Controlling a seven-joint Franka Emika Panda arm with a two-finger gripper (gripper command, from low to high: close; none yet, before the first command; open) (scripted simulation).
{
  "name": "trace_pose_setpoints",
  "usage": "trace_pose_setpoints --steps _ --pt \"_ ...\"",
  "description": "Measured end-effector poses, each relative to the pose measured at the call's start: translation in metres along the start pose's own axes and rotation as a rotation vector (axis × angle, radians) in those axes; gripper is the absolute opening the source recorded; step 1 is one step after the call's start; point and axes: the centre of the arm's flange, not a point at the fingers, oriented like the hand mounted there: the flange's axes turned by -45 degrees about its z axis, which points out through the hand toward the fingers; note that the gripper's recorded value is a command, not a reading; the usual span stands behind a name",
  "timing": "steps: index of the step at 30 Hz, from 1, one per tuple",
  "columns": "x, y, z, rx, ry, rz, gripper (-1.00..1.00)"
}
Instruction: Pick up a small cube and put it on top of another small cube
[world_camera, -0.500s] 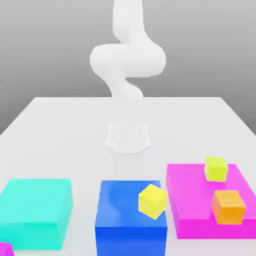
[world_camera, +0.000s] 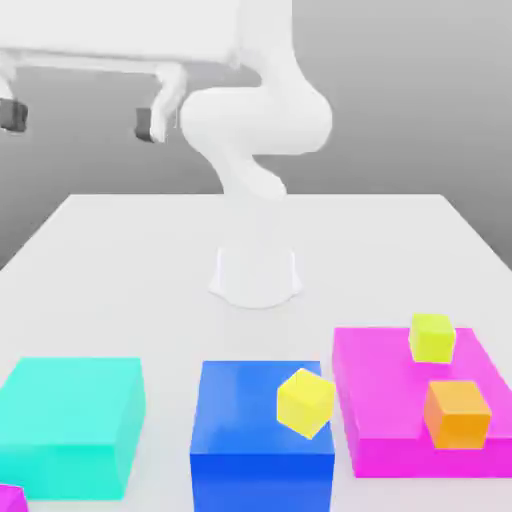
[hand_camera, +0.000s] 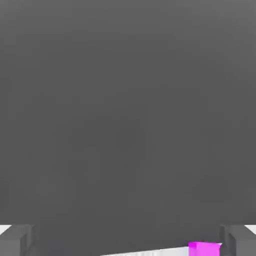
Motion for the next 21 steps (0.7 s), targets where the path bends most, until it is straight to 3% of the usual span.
trace_pose_setpoints --steps 9,17,21 --pt "-0.026 0.074 0.152 -0.001 -0.205 0.04 0.0" --pt "-0.095 0.13 0.28 0.032 -0.38 0.078 0.0" --pt "-0.121 0.134 0.343 0.038 -0.399 0.082 0.0"
